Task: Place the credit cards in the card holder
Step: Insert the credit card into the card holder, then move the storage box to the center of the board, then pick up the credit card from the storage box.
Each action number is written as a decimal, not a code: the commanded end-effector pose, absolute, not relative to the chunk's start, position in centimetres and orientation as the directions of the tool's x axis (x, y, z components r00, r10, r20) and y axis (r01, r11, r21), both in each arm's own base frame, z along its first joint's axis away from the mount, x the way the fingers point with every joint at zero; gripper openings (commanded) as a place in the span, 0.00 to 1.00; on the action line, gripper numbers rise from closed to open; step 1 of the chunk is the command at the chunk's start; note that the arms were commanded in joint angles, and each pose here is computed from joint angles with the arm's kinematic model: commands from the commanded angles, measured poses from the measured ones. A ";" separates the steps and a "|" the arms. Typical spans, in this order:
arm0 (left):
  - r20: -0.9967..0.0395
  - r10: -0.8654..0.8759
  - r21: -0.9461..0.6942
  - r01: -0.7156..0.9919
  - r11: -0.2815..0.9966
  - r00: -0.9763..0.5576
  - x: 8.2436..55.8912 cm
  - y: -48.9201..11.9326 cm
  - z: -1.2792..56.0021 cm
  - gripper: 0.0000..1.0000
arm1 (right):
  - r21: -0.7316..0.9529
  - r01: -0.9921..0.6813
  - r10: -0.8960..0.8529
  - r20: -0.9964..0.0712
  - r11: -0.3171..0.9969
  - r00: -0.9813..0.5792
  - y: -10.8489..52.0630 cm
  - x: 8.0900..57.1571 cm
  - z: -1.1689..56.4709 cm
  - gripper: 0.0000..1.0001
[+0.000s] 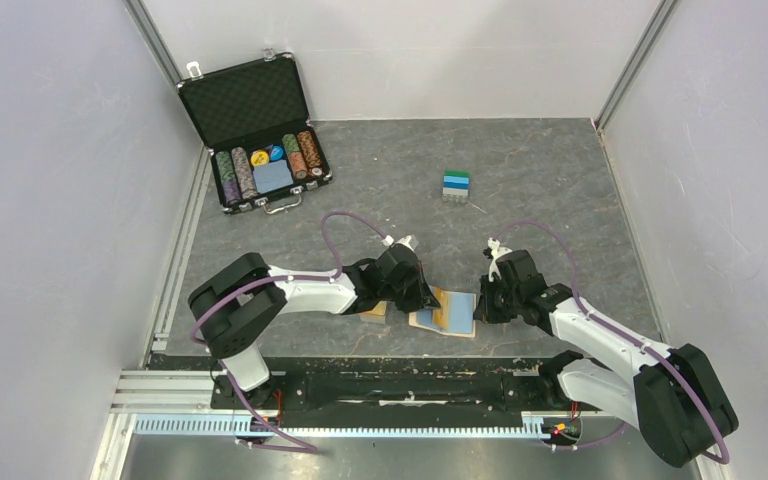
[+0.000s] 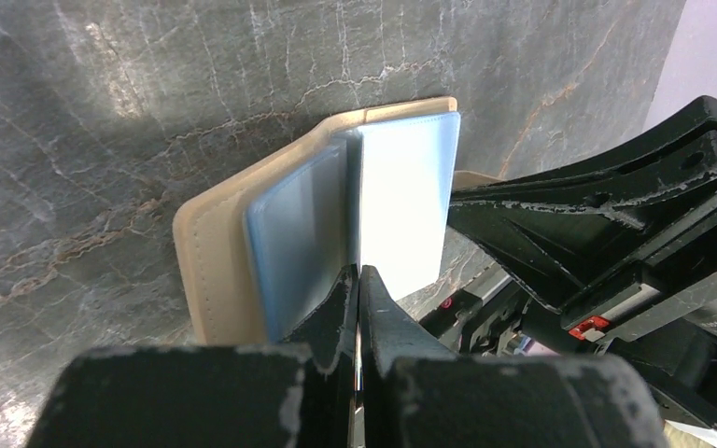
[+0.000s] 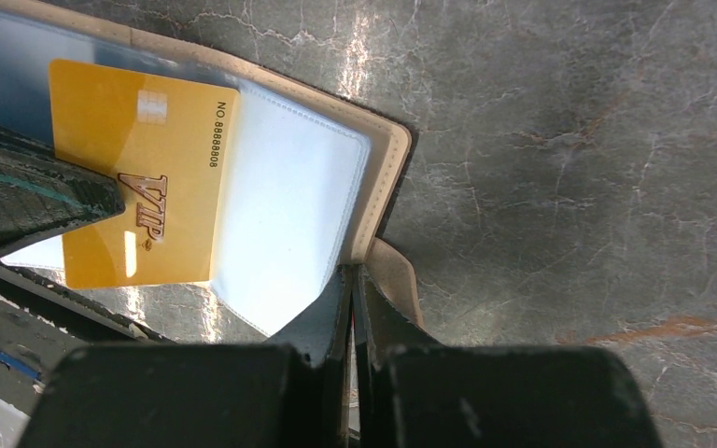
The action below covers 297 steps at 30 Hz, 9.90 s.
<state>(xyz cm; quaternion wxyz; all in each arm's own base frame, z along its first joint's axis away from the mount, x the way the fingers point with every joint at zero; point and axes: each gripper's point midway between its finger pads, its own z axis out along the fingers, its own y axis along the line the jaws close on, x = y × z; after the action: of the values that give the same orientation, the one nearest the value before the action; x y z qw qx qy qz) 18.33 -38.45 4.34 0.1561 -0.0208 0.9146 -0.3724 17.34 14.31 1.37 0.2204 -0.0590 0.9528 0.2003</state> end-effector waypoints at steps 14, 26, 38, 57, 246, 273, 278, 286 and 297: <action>-0.204 -0.125 -0.699 0.055 0.713 -0.971 15.9 -38.9 2.6 0.02 | 0.328 -0.205 -0.055 -0.413 0.922 -0.909 13.6 16.4 -0.1 0.00; -0.221 -0.063 -0.552 0.072 0.830 -0.973 15.4 -36.6 0.9 0.08 | 0.329 -0.204 -0.055 -0.412 0.922 -0.909 13.6 16.4 -0.2 0.00; -0.290 0.080 -0.398 0.196 0.896 -0.954 15.7 -36.9 2.8 0.44 | 0.330 -0.204 -0.053 -0.413 0.922 -0.909 13.6 16.4 -0.2 0.00; -0.250 0.095 -0.508 0.214 0.834 -0.964 15.0 -42.3 3.1 0.47 | 0.333 -0.208 -0.058 -0.411 0.920 -0.910 13.6 16.3 -0.2 0.00; -0.177 -0.136 -0.345 -0.068 0.936 -0.975 17.9 -15.1 5.2 0.02 | 0.394 -0.536 -0.318 -0.497 0.747 -0.808 41.3 21.5 7.9 0.00; -0.172 -0.129 -0.337 -0.065 0.939 -0.976 17.9 -15.0 5.0 0.02 | 0.495 -0.538 -0.262 -0.521 0.682 -0.812 42.8 20.7 10.8 0.12; -0.171 -0.129 -0.338 -0.065 0.939 -0.977 17.9 -15.0 5.0 0.02 | 0.545 -0.524 -0.210 -0.534 0.655 -0.819 43.0 20.4 11.6 0.12; -0.171 -0.129 -0.337 -0.065 0.939 -0.977 17.9 -14.9 5.0 0.02 | 0.601 -0.509 -0.144 -0.550 0.617 -0.823 42.9 20.1 12.5 0.18; -0.169 -0.129 -0.337 -0.066 0.939 -0.977 17.9 -15.0 4.9 0.02 | 0.616 -0.485 -0.150 -0.514 0.621 -0.845 42.9 20.1 10.3 0.23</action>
<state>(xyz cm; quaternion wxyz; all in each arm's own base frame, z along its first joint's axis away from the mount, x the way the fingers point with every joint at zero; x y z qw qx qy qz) 18.90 -15.60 6.29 0.1143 -0.0791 0.9735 -0.1817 19.68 42.13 9.61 0.2037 -0.1851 0.8851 0.3752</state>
